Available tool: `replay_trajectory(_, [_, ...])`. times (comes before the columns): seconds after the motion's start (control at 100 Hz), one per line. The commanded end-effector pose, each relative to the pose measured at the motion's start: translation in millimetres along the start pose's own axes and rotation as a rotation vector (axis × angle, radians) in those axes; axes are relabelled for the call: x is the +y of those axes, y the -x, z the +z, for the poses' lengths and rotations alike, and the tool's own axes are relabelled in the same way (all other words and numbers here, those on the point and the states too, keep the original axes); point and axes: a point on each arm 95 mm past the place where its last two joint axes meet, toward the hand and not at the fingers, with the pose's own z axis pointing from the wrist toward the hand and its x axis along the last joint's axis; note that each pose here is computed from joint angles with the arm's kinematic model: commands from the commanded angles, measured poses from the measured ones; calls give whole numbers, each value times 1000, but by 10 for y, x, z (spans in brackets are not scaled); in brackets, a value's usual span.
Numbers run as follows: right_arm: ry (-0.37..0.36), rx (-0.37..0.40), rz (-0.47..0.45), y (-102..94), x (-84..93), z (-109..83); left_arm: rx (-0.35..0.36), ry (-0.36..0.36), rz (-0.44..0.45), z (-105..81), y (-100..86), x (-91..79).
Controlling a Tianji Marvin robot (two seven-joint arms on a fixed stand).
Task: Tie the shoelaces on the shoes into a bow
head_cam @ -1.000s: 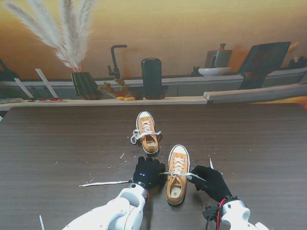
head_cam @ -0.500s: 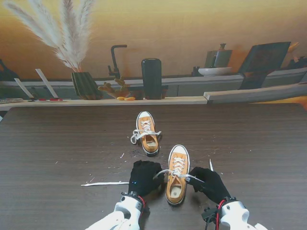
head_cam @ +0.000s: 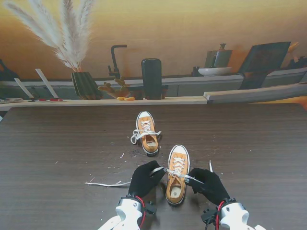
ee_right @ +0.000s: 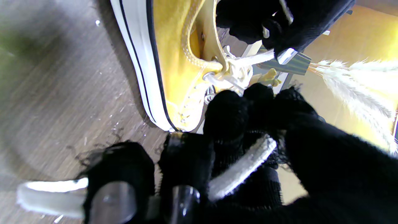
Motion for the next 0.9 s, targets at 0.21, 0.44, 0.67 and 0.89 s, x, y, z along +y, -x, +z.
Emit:
replay_trajectory(0.21, [34,24,-1,-64,17,-39,-61,10,38,-9,-95,-169])
replay_trajectory(0.44, [59,63,-12,-190,112,-19,-38,-20,203,19,-112,-347])
replay_trajectory(0.67, [97,94,-40,-355,210,10,65,-49,173,65,-125,-427])
replay_trajectory(0.89, [129,86,-94,-445,266,10,162,-24,52,78,-185,-446])
